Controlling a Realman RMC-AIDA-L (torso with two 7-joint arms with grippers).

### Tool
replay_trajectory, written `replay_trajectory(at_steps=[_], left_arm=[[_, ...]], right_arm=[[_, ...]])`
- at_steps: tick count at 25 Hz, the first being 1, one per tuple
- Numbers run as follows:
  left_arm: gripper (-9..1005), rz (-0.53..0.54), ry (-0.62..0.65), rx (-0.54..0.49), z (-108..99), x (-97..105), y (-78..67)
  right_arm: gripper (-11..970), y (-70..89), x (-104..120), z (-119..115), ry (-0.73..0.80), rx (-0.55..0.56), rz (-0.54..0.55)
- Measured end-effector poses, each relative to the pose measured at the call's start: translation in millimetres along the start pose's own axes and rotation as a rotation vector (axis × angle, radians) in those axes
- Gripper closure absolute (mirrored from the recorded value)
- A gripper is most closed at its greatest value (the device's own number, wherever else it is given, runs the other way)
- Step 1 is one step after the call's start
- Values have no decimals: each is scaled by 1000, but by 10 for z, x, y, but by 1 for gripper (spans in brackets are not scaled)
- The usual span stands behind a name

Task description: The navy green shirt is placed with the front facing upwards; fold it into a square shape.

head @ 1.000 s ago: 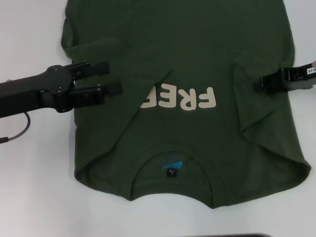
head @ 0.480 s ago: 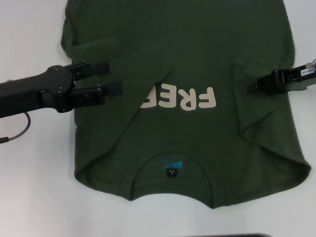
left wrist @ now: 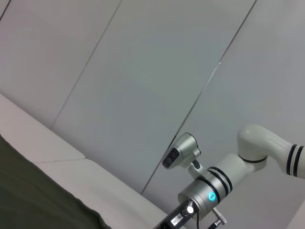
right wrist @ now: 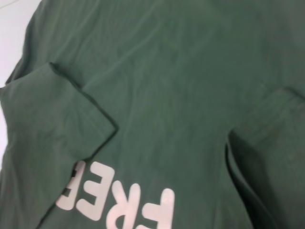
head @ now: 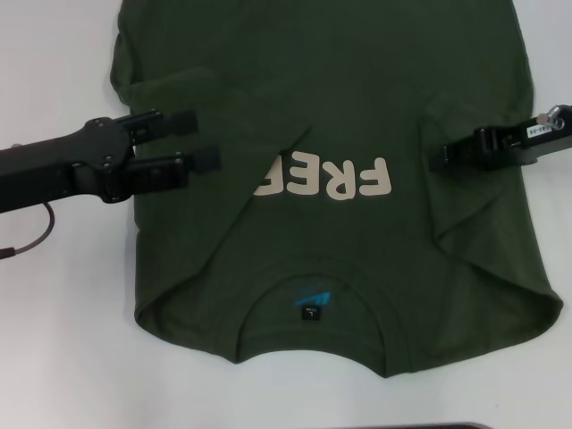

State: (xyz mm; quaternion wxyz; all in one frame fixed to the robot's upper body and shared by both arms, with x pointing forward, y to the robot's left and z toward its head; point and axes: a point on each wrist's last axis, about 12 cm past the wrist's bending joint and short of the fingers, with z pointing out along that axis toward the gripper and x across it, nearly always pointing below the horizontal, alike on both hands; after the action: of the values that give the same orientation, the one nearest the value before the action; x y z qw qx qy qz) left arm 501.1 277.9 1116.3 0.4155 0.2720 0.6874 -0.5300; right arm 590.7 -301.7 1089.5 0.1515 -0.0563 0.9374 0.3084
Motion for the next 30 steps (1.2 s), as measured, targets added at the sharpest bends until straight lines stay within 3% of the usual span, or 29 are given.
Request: replay_trajectory(at_steps=[15,24,30], left_arm=[[95,2,-9,-40,-21,-17,42],[96,-19,-63,-103,-140,-33,85],[96,-32,-68,-112,-166,-25,87]], right_arm=[[393,182,-93,4,-42,-122,9],[392,262,-115,18,-103,-209,4],[393,218,-127,-103,-118,-239,9]])
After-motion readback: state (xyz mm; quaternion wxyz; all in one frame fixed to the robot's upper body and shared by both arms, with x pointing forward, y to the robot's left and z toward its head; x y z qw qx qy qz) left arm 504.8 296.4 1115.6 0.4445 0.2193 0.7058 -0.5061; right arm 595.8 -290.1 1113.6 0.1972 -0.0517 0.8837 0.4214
